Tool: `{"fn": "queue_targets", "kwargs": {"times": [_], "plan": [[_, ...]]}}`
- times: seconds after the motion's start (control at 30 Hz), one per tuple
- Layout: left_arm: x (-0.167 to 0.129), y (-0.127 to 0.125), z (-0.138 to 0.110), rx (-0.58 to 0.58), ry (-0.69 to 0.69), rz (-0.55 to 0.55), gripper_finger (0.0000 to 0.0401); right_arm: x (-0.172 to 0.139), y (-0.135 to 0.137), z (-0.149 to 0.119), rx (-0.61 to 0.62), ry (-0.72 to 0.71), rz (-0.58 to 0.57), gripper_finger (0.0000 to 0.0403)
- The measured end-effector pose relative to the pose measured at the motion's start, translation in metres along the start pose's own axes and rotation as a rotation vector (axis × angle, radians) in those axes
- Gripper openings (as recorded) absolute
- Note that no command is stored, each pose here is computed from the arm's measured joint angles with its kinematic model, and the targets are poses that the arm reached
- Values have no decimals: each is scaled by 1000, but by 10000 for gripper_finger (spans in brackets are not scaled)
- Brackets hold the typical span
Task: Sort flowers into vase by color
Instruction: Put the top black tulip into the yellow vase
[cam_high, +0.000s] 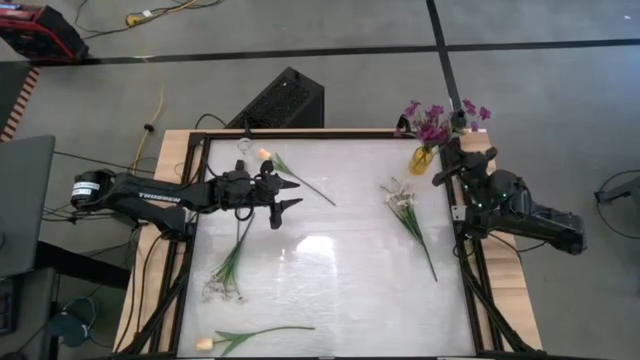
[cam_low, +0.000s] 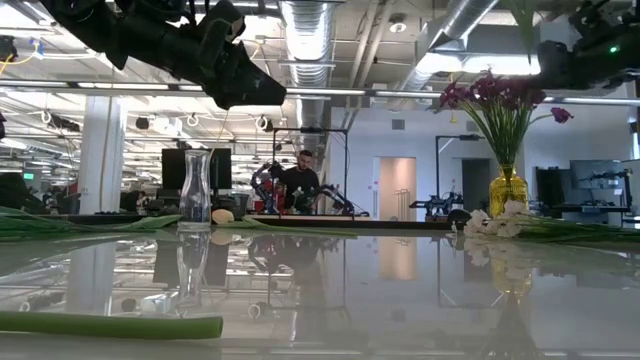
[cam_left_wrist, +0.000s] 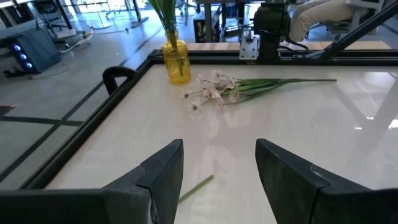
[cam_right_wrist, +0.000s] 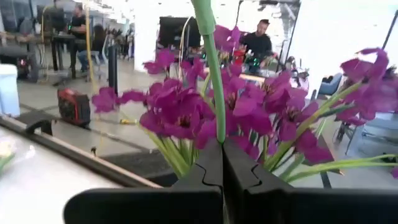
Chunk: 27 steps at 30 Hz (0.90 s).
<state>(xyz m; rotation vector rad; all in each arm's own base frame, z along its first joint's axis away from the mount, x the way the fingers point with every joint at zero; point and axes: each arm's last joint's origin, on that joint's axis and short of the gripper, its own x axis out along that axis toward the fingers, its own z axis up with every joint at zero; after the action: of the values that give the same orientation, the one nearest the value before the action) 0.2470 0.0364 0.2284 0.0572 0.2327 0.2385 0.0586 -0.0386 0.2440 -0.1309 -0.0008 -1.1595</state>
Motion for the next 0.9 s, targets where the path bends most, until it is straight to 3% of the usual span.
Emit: {"fn": "queue_targets", "kwargs": {"times": [0.27, 0.9], "plan": [[0, 0, 0, -11, 2, -1, 190, 9, 6, -18, -25, -101, -98, 17], [0, 0, 0, -14, 4, -1, 190, 13, 11, -32, -34, -46, -95, 17]]}}
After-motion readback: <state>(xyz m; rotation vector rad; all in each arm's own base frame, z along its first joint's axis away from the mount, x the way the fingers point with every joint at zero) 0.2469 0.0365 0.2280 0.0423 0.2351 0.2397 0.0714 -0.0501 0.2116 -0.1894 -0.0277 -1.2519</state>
